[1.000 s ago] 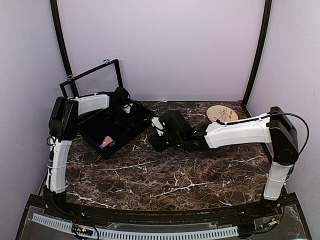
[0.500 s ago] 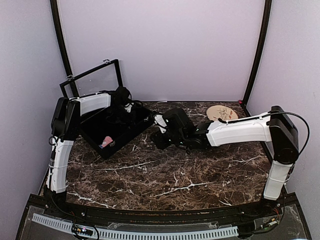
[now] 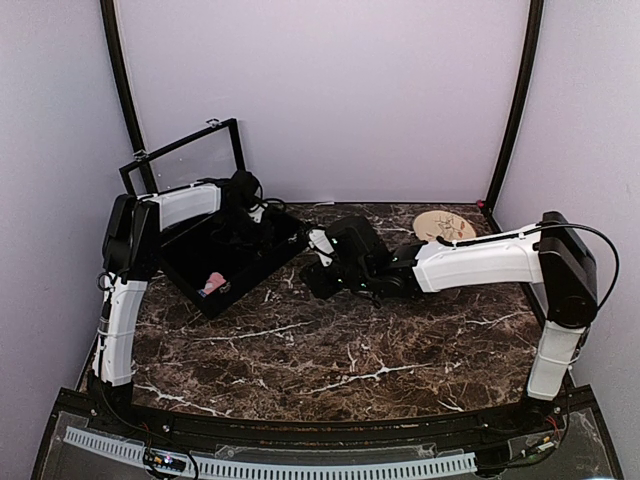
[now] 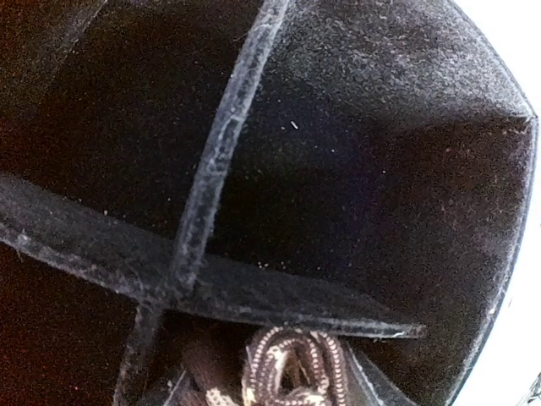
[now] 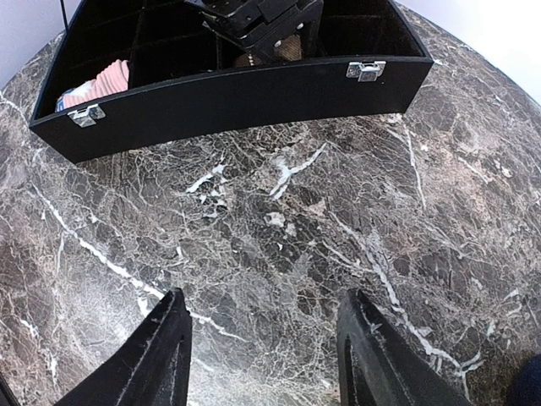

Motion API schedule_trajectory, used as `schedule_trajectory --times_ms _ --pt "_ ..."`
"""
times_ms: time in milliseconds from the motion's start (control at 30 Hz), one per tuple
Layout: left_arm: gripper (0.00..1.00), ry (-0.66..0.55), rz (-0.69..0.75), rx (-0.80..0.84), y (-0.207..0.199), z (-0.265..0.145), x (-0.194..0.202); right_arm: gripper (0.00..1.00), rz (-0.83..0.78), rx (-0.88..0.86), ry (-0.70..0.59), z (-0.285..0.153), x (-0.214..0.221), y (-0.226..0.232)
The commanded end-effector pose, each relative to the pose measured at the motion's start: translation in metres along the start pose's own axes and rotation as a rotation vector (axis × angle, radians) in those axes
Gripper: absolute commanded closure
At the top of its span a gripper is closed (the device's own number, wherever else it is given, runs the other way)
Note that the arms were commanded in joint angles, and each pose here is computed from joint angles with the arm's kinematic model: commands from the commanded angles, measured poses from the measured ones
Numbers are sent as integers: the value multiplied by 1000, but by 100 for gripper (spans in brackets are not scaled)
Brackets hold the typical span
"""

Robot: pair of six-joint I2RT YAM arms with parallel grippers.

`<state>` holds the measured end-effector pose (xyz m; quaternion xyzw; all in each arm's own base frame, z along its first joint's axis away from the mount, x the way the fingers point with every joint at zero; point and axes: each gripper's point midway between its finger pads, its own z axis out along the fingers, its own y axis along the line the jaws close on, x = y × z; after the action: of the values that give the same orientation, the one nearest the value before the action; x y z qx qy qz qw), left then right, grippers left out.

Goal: Roll the socks
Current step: Place the sock in the storage box, then adjust the sock in the storage box.

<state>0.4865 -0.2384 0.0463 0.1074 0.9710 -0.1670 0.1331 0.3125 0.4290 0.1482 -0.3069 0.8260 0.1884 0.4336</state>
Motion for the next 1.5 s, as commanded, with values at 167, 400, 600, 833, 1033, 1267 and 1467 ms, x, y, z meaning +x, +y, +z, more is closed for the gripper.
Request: schedule_trajectory --times_ms 167,400,600,833,1033,1267,1467 --pt "44 204 -78 -90 21 -5 57 46 16 -14 -53 -9 -18 0" --pt "41 160 -70 -74 14 -22 48 45 19 -17 -54 -9 -19 0" --pt "38 141 -68 -76 12 -29 43 45 20 -19 -56 -10 -20 1" --pt "37 59 -57 -77 6 -50 24 45 20 -19 -55 -11 -20 1" --pt "37 -35 -36 -85 1 -72 5 45 21 -20 -58 -11 -21 1" --pt "42 -110 -7 -80 -6 -89 -9 45 21 -22 -60 -13 -22 3" --pt "47 -124 8 -71 -8 -85 -12 45 20 -18 -62 -14 -22 3"
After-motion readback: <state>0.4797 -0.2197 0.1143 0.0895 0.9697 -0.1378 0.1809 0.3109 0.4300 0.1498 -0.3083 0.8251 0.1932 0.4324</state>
